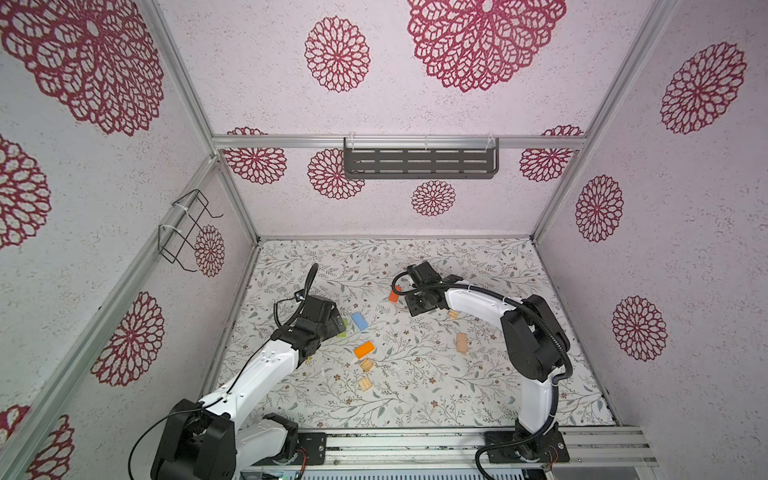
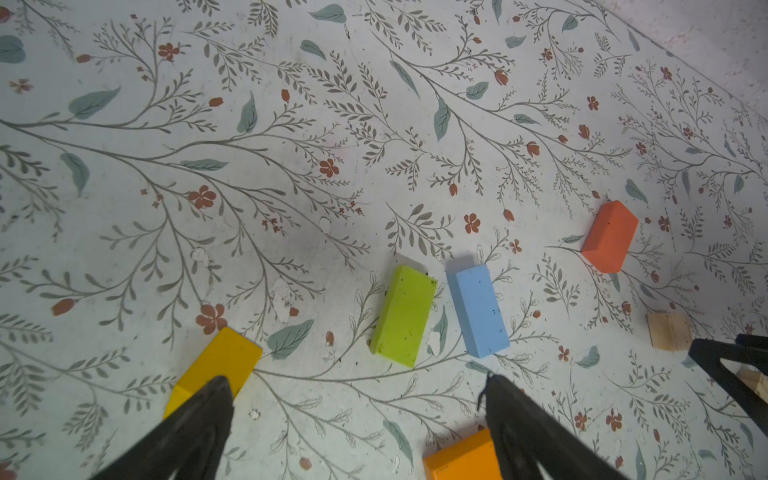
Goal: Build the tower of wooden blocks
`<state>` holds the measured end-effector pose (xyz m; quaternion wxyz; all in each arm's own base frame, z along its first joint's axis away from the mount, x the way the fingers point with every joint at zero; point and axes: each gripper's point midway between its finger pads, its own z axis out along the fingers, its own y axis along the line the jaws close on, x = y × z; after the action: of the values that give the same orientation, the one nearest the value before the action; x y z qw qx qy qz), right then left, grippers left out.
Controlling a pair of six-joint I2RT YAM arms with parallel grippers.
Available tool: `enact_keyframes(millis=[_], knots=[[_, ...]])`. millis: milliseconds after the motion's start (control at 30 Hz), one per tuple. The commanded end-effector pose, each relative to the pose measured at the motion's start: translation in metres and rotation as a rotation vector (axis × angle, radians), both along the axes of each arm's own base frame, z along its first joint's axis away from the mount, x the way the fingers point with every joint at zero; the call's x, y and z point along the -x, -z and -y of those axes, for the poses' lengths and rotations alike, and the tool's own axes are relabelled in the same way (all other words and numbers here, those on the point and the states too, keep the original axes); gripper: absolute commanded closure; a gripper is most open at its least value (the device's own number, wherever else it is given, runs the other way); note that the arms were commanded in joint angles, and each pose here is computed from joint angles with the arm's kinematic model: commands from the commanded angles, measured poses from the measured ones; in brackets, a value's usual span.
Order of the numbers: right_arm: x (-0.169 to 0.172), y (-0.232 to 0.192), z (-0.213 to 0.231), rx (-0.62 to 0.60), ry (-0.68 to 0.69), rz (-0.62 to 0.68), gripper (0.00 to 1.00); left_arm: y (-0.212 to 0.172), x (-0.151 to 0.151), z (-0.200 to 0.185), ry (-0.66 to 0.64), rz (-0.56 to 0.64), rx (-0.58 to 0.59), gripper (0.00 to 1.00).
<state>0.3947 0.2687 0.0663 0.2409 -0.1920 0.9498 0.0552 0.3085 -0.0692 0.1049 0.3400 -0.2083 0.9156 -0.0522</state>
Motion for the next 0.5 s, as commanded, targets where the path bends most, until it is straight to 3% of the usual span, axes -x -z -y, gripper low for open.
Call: enact_keyframes(millis=[0, 267, 467], knots=[[-0.005, -0.004, 0.005, 0.019, -0.003, -0.018, 0.43, -0.009, -0.015, 0.001, 0.004, 0.049, -0.022, 0.03], [-0.014, 0.009, 0.009, 0.027, -0.017, -0.052, 0.44, 0.007, -0.022, 0.013, 0.043, 0.011, -0.005, 0.03], [-0.017, 0.018, 0.005, 0.026, -0.030, -0.079, 0.51, 0.007, -0.023, 0.014, 0.046, 0.009, -0.005, 0.03]])
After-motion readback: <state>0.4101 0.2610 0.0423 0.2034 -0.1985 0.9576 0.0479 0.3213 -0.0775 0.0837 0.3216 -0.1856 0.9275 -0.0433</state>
